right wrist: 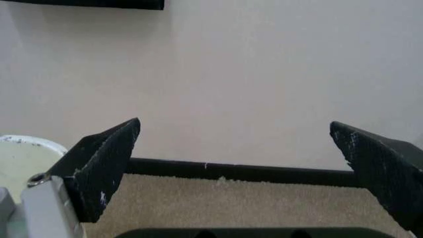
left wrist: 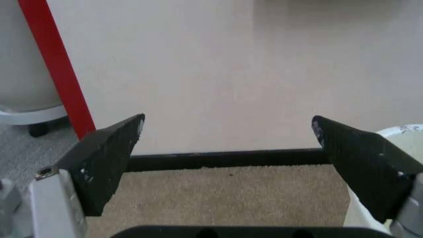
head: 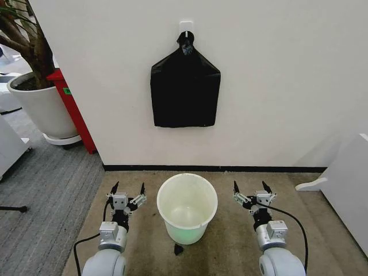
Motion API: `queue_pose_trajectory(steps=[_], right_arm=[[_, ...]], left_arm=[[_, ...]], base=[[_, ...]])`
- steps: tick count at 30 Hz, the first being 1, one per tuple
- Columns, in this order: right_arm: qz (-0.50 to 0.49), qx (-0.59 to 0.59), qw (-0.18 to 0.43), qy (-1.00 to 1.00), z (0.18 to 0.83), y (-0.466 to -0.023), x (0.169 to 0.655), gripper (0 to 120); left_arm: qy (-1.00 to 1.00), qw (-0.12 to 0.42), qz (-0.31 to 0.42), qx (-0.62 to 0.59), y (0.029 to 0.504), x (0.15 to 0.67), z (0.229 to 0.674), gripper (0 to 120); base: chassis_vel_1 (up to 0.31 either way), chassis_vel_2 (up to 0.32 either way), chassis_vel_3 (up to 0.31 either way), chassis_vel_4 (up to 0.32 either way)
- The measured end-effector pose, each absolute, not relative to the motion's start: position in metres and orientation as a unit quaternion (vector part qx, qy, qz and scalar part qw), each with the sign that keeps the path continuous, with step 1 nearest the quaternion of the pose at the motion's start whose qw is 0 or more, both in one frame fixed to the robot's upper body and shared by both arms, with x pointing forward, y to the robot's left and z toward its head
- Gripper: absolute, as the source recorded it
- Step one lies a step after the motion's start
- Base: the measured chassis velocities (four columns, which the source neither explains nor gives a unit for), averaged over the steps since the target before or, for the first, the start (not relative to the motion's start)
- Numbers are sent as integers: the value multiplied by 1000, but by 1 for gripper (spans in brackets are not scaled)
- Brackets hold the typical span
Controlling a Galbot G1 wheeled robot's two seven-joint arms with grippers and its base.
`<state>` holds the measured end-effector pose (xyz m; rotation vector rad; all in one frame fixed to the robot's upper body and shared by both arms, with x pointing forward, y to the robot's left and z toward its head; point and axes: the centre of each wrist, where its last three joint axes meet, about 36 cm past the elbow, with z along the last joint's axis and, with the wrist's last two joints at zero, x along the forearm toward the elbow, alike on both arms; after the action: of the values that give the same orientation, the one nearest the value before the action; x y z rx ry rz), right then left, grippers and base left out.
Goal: Place the garbage bag over the trash bin.
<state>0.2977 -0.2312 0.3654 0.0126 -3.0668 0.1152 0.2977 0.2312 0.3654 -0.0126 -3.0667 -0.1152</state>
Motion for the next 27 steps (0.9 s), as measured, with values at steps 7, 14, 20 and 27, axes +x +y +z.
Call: queue_pose_trajectory(steps=[7,14,20,27], right_arm=[[38,4,36,-999,365,-231,298,100],[38,4,36,-999,365,-231,298,100],[37,4,36,-999,365,-231,298,100],[38,4,36,-999,365,-231,298,100]], left_arm=[[-999,36,-38,-4,231,298,365,100],[-999,36,-38,-4,231,298,365,100],[-999,36,-38,-4,231,298,365,100],[-999,36,-38,-4,231,298,365,100]], base=[[0,0,0,0],[0,0,0,0],[0,0,0,0],[0,0,0,0]])
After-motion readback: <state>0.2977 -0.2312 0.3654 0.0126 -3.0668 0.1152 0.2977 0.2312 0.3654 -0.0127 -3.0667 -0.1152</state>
